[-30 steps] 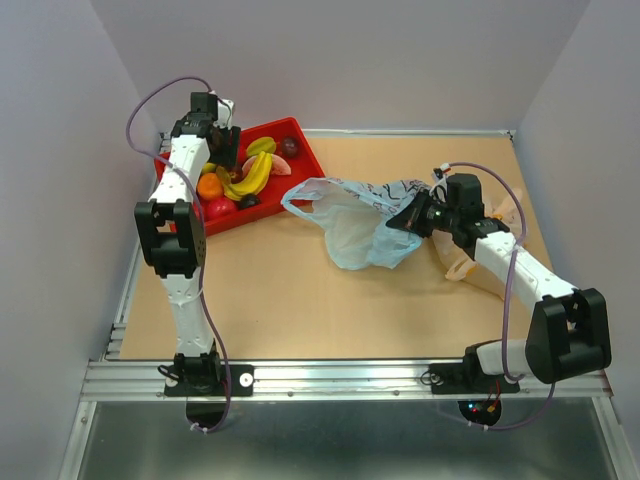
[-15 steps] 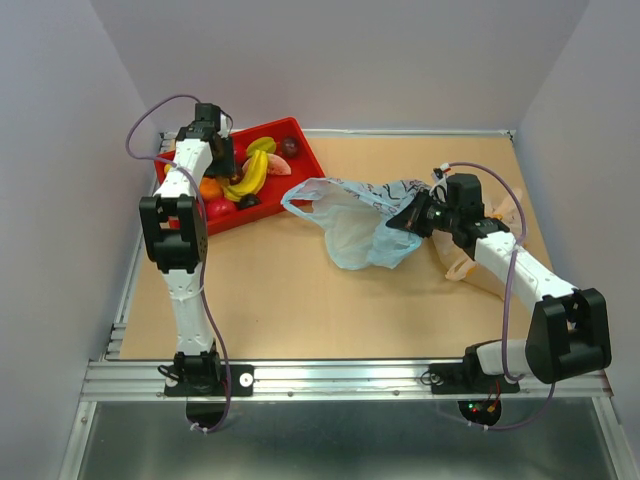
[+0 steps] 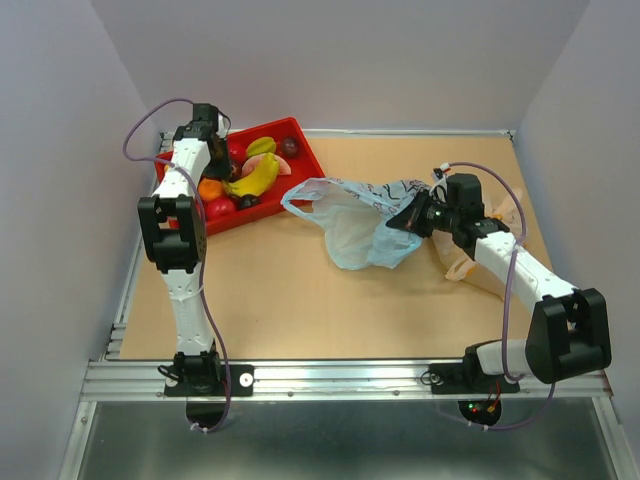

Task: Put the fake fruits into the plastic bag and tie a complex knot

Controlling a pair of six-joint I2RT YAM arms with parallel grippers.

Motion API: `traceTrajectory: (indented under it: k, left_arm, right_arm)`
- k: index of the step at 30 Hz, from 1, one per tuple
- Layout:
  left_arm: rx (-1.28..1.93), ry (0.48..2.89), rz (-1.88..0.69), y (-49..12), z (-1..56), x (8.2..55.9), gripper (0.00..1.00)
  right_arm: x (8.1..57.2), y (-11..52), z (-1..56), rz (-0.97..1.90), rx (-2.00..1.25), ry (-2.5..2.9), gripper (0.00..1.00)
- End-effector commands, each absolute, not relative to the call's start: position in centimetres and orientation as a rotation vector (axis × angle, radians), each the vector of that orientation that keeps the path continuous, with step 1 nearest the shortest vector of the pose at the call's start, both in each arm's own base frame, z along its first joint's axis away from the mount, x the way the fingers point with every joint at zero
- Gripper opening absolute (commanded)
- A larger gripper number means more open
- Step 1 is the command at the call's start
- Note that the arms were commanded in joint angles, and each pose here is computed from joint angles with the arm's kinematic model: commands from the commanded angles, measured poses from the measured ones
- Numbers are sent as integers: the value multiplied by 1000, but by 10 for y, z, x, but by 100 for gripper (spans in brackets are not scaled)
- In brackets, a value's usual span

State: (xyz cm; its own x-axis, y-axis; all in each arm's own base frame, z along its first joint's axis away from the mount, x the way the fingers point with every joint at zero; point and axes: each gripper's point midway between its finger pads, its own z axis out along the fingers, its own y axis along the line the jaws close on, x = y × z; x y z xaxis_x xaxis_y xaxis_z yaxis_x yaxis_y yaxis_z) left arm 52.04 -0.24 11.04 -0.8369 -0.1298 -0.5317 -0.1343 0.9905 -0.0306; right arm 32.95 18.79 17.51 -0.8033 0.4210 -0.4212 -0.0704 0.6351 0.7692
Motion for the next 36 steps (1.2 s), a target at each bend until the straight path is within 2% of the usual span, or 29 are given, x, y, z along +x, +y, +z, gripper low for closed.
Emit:
traceTrajectory:
  k: [1, 6, 14, 15, 18, 22, 23, 24, 27, 36]
  left_arm:
    - [-207, 2489, -90, -13, 166, 519, 15]
    - [-198, 2410, -140, -19, 202, 519, 0]
    - [-74, 2274, -212, -31, 258, 510, 0]
    - [-29, 2212, -216, -33, 280, 505, 0]
    - [136, 2169, -333, -57, 286, 483, 0]
    - [542, 1858, -478, -114, 336, 427, 0]
    - [611, 1857, -505, -125, 316, 413, 0]
    - [672, 1771, -502, -134, 332, 394, 0]
    - [868, 1690, -437, -179, 312, 363, 0]
    - [987, 1775, -554, -239, 261, 325, 0]
  right_arm:
    - [339, 187, 188, 1102, 234, 2205, 0]
    - [339, 188, 189, 1107, 222, 2203, 0]
    - [339, 193, 196, 1139, 193, 2194, 1]
    - [340, 194, 199, 1146, 185, 2189, 0]
    - [339, 198, 206, 1182, 143, 2183, 0]
    - [336, 206, 223, 1254, 72, 2153, 0]
    - [332, 210, 229, 1287, 39, 2146, 0]
    - [331, 211, 232, 1299, 25, 2138, 0]
    - [324, 215, 249, 1346, -25, 2099, 0]
    - [305, 225, 277, 1525, -69, 2014, 0]
